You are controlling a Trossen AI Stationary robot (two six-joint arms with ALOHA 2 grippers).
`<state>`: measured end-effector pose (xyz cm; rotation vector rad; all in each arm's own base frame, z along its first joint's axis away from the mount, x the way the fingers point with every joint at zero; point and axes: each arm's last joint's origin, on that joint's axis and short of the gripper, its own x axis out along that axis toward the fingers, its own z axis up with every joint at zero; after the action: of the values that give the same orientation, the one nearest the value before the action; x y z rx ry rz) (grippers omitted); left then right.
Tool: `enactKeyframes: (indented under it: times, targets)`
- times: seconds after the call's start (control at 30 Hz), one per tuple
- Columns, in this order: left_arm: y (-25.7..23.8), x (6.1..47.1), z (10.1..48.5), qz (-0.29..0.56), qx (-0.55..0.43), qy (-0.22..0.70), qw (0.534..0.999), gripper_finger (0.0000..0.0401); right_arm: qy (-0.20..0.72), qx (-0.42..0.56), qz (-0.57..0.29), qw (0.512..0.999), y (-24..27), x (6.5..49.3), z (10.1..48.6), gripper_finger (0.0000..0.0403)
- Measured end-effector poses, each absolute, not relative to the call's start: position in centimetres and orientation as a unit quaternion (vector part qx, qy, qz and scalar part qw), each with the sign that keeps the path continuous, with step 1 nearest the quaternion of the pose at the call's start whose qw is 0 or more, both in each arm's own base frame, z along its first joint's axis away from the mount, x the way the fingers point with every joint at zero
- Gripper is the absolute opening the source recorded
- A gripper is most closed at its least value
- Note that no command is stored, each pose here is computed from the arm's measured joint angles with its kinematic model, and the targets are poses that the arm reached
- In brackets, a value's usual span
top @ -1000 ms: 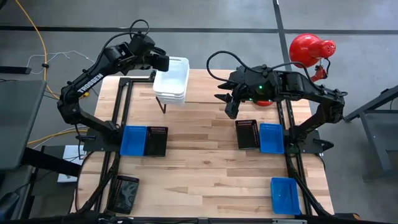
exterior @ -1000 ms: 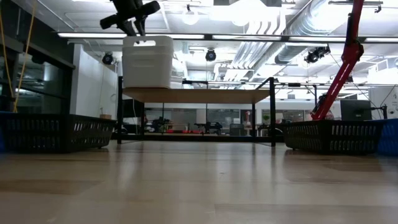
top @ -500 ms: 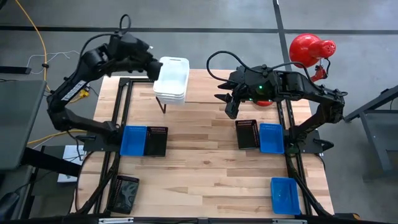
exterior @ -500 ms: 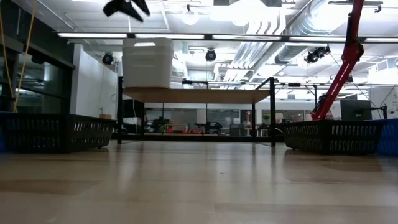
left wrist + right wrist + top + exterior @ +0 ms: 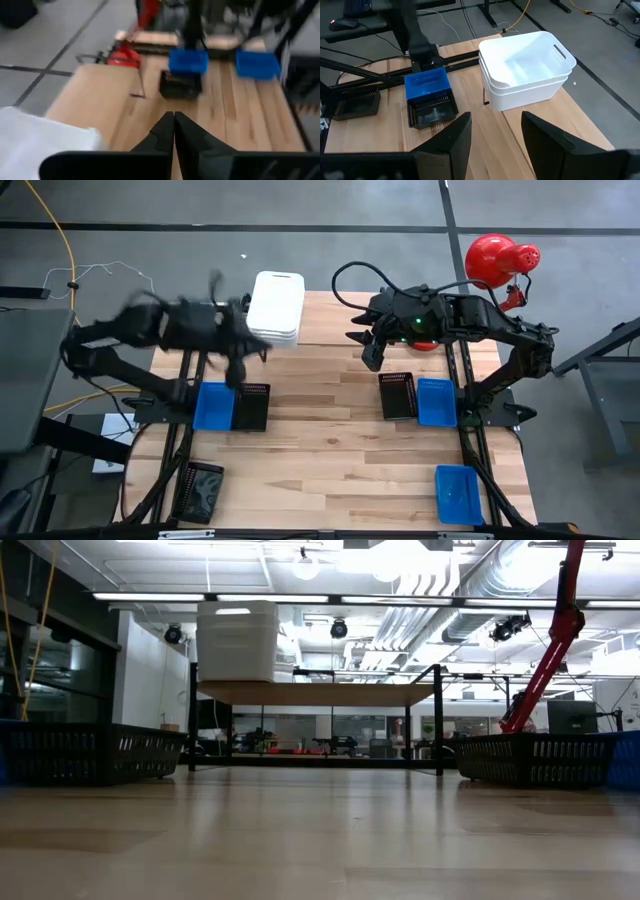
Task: Stack baskets on shelf by color
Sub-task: Adjust the bottom white bin on the shelf
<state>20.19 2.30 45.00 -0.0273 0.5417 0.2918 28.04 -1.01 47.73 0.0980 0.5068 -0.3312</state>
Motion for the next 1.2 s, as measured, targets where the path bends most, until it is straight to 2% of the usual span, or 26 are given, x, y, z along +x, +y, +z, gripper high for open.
enactKeyframes:
  times: [0.13, 0.27, 0.33, 0.5, 0.67, 0.8, 1.2]
  targets:
    - [0.2, 22.5, 39.6, 0.137, 0.001, 0.316, 0.939, 0.0001, 0.257, 0.051, -0.164, 0.951, -1.0, 28.0, 47.6, 0.0161]
    - [-0.4, 23.5, 33.7, 0.128, -0.047, 0.314, 0.94, 0.0, 0.259, 0.057, -0.168, 0.949, -1.0, 27.9, 47.5, 0.0161]
    - [-0.4, 23.8, 31.5, 0.128, -0.07, 0.283, 0.948, 0.0, 0.259, 0.057, -0.168, 0.949, -1.0, 27.9, 47.5, 0.0161]
    - [0.5, 23.5, 27.4, 0.219, -0.055, 0.259, 0.939, 0.0, 0.259, 0.059, -0.169, 0.949, -1.0, 27.9, 47.5, 0.0161]
    - [1.5, 22.8, 26.3, 0.355, -0.003, 0.248, 0.901, 0.0, 0.256, 0.072, -0.172, 0.948, -1.0, 27.9, 47.5, 0.0161]
    - [1.8, 22.6, 26.5, 0.42, 0.028, 0.23, 0.877, 0.0, 0.254, 0.079, -0.177, 0.947, -1.0, 27.9, 47.5, 0.0161]
    - [4.2, 23.7, 25.2, 0.464, -0.002, 0.237, 0.854, 0.0, 0.251, 0.075, -0.197, 0.945, -1.1, 27.9, 47.6, 0.0161]
